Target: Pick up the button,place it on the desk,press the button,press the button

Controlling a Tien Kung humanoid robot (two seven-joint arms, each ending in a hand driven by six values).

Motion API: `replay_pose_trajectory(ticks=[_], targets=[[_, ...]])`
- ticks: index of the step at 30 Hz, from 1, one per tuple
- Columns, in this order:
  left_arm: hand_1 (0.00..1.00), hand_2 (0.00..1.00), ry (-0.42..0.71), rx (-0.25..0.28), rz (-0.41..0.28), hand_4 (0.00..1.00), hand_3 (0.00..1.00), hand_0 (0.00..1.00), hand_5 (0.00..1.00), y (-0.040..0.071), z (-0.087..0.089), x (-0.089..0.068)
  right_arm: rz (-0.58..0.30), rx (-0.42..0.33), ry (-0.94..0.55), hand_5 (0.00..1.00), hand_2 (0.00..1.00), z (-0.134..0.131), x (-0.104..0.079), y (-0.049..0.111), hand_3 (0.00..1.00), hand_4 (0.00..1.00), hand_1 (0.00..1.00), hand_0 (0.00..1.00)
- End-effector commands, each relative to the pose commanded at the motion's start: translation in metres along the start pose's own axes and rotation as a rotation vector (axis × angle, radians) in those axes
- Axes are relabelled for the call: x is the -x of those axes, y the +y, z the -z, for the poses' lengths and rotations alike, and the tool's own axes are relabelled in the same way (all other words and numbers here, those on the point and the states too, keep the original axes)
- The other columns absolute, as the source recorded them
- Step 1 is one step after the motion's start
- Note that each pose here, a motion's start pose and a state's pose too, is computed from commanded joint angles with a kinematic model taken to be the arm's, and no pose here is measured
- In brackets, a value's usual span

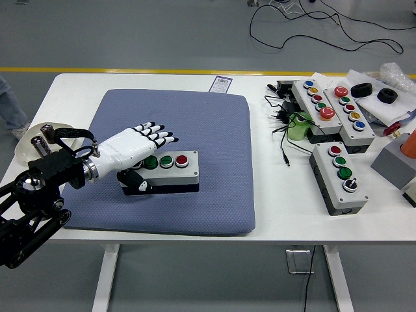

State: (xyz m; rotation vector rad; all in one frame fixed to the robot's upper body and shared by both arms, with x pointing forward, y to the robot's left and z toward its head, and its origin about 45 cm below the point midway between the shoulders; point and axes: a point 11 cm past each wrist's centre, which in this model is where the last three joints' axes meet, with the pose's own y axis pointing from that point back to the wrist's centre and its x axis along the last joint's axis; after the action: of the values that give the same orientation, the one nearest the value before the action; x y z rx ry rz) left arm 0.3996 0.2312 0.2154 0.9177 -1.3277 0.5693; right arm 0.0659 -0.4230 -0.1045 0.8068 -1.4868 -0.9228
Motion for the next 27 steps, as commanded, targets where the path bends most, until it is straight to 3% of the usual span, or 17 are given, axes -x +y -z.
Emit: replay_pose_trajectory(ticks=[11,15,16,18,21,22,27], targets=[[0.998,0.998,0.014,-0.015,-0.011,0.998,0.998,0.998,0.362,0.0,0.002,-0.003,0.0,0.002,0.0,0.332,0.702,-0.001,0.0,0.0,0.605,0.459,0.651,0.659],[0.998,0.998,0.029,0.008,-0.116,0.998,0.998,0.998,0.362,0.007,-0.005,-0.023,0.0,0.003,-0.002,0.332,0.702,-0.001,0.0,0.0,0.605,0.459,0.651,0.659],[0.963,0.998,0.033,0.014,-0.15,0.998,0.998,0.937,0.386,0.009,-0.008,-0.03,0.0,0.003,-0.002,0.332,0.702,-0.002,0.0,0.0,0.605,0.46,0.651,0.659],[0.963,0.998,0.038,0.026,-0.207,0.998,0.998,0.937,0.386,0.015,-0.013,-0.045,0.0,0.004,-0.003,0.332,0.702,-0.002,0.0,0.0,0.605,0.46,0.651,0.659],[0.963,0.998,0.043,0.025,-0.253,0.998,0.998,0.937,0.386,0.022,-0.019,-0.062,-0.001,0.006,-0.001,0.332,0.702,-0.003,0.0,0.0,0.605,0.46,0.651,0.659],[0.509,0.562,0.043,0.025,-0.264,0.945,0.916,0.461,0.652,0.024,-0.022,-0.066,-0.001,0.006,0.0,0.332,0.703,-0.003,0.0,0.0,0.605,0.459,0.65,0.659],[0.509,0.562,0.083,0.019,-0.282,0.945,0.916,0.461,0.652,0.031,-0.032,-0.075,-0.001,0.011,0.0,0.332,0.703,-0.005,0.0,-0.001,0.605,0.459,0.65,0.659]])
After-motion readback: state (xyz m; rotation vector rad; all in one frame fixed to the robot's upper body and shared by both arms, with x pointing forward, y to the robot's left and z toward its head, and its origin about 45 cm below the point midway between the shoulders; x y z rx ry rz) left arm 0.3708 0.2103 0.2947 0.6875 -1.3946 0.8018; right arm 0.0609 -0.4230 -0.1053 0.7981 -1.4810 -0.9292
